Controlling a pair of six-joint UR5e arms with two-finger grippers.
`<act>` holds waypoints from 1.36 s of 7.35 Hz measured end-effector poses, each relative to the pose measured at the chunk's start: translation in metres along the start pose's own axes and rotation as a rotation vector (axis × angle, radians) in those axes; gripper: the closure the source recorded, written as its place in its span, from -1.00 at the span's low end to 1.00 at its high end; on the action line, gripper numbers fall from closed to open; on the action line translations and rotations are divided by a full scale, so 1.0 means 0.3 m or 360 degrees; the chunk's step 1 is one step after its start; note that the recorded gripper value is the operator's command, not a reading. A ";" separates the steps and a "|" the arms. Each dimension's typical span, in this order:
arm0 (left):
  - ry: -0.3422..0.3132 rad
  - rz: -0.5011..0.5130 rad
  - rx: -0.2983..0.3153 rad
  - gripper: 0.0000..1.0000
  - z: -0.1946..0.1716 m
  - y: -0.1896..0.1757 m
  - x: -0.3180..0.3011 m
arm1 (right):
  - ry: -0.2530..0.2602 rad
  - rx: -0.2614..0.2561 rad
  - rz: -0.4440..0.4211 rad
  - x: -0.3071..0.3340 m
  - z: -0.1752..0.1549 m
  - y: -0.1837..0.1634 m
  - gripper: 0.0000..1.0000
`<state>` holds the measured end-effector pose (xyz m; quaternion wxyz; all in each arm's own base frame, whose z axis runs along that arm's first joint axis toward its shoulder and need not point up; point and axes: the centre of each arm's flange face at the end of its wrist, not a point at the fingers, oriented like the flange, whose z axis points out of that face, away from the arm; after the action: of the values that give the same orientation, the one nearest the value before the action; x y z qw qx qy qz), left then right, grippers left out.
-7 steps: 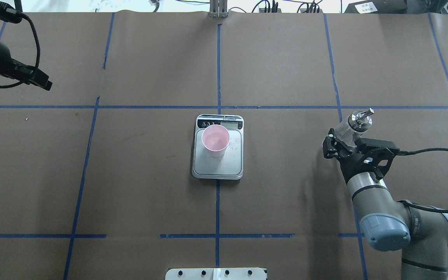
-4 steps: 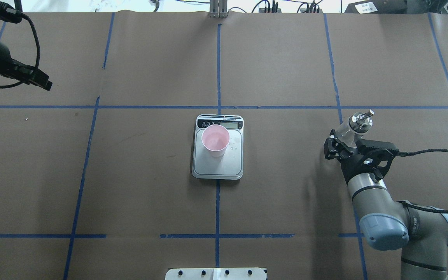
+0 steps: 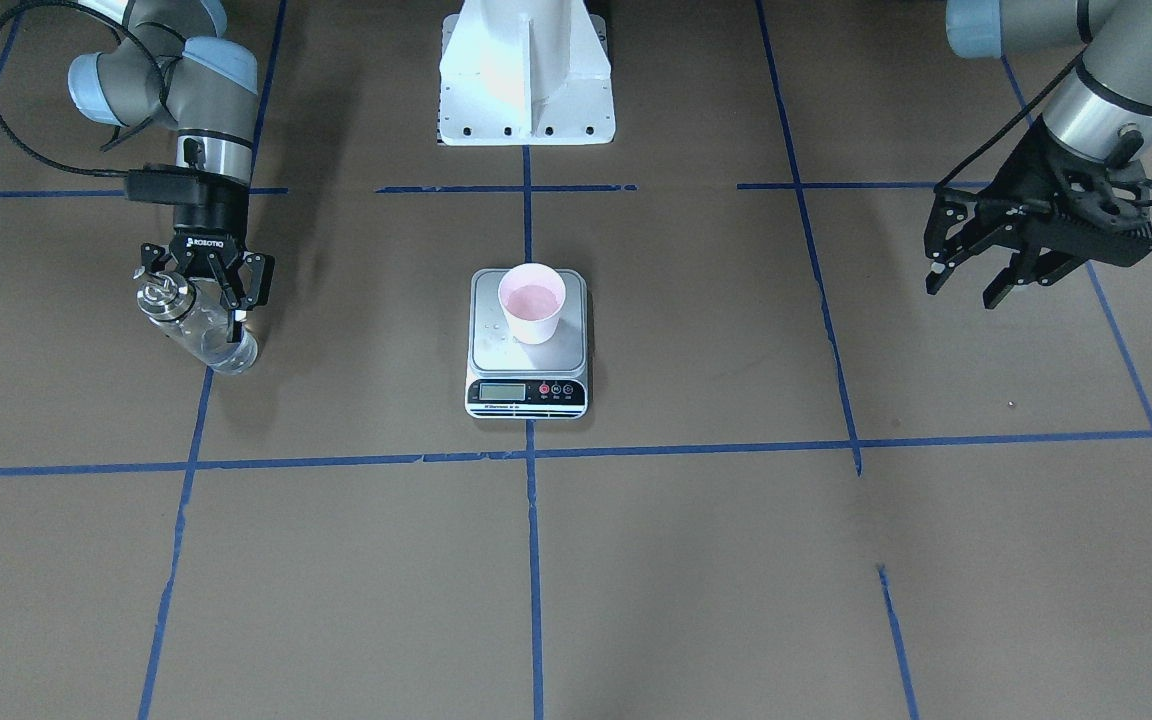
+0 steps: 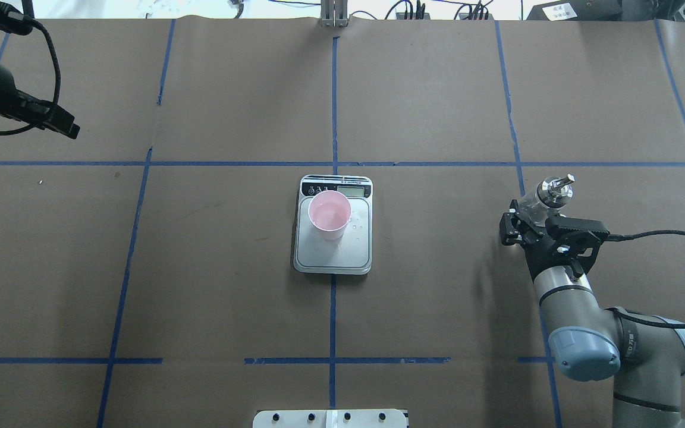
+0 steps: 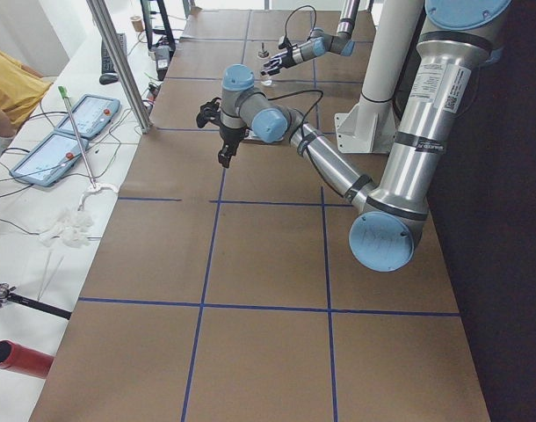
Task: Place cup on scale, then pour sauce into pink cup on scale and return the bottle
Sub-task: 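Lower the bottle to its original spot with the right gripper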
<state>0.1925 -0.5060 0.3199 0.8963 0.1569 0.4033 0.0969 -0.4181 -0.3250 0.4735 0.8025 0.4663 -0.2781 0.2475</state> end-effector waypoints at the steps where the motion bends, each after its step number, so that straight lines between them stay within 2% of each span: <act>1: -0.0002 -0.0003 -0.0003 -0.21 -0.015 0.005 0.008 | 0.0010 0.0020 -0.0015 0.010 0.006 0.006 -1.00; 5: -0.0007 -0.0015 -0.0011 -0.22 -0.063 0.022 0.037 | -0.0018 0.0048 -0.0026 -0.006 -0.026 0.020 -1.00; 8: -0.0010 -0.0028 -0.0021 -0.22 -0.074 0.028 0.047 | -0.0061 0.0051 -0.0076 0.013 -0.097 0.063 -1.00; 10: -0.0011 -0.0033 -0.0025 -0.23 -0.070 0.028 0.048 | -0.0100 0.0026 -0.0131 0.061 -0.171 0.086 -1.00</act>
<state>0.1857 -0.4897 0.2996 0.8998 0.1458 0.4012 0.0904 -0.4108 -0.2656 0.4806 0.7990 0.4915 -0.2817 0.2019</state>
